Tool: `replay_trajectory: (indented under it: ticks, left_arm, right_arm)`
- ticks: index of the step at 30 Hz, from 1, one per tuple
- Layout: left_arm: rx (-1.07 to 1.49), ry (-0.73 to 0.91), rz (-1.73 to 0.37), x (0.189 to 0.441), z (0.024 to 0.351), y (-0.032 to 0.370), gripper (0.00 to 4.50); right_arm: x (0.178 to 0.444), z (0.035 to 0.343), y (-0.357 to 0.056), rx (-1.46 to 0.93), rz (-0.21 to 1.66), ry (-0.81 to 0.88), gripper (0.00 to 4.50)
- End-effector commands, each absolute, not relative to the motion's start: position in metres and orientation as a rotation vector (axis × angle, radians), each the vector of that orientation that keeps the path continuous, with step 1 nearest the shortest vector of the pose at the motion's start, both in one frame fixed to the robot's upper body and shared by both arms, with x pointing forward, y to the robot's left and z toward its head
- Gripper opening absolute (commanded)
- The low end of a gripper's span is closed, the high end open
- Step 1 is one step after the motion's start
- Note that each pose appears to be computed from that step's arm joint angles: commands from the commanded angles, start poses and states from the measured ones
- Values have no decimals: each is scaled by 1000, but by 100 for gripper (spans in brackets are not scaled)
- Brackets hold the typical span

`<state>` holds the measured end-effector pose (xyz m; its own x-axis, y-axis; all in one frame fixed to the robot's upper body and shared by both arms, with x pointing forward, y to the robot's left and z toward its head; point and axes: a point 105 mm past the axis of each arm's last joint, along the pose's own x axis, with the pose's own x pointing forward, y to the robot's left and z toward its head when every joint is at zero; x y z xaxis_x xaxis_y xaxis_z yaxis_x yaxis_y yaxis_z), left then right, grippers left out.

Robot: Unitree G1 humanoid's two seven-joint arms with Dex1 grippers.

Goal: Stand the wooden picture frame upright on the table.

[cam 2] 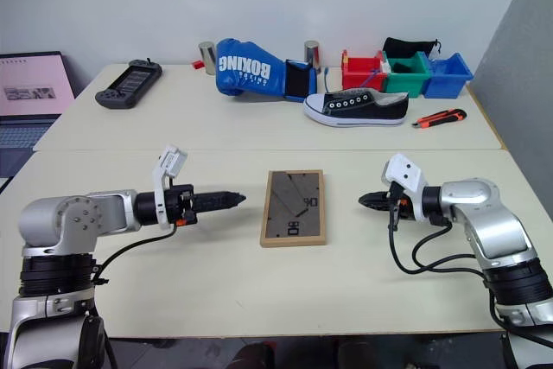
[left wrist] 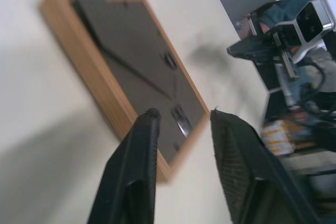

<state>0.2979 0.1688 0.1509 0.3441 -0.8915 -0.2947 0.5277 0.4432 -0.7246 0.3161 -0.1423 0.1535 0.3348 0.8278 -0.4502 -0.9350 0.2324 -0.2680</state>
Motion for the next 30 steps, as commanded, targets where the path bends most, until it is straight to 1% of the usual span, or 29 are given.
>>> replay_trajectory:
  ticks: [1,2,5,8,10,16,20,23,27,30]
  left_arm:
    - [-580,790,-973,299,159,174,251]
    - [-572,808,-968,300,157,174,279]
    - [-574,829,-962,306,153,173,341]
    - [-575,857,-978,308,149,169,416]
    - [-568,872,-983,310,144,166,442]
    - [-555,901,-975,319,130,156,442]
    - [-574,923,-997,317,126,152,442]
    - [-610,956,-1011,315,123,146,442]
    - [-665,1053,-1012,307,113,137,442]
    - [-678,1061,-989,311,109,133,442]
  right_arm:
    - [315,153,-139,-631,1302,200,0]
    - [317,150,-139,-638,1306,203,0]
    - [326,140,-141,-648,1291,225,0]
    - [331,132,-140,-615,1291,245,0]
    - [334,123,-141,-636,1297,263,0]
    - [340,111,-140,-685,1300,294,0]
    - [341,104,-134,-705,1305,300,0]
    - [343,104,-127,-709,1311,296,0]
    - [347,106,-117,-710,1311,283,0]
    - [346,107,-109,-701,1324,272,0]
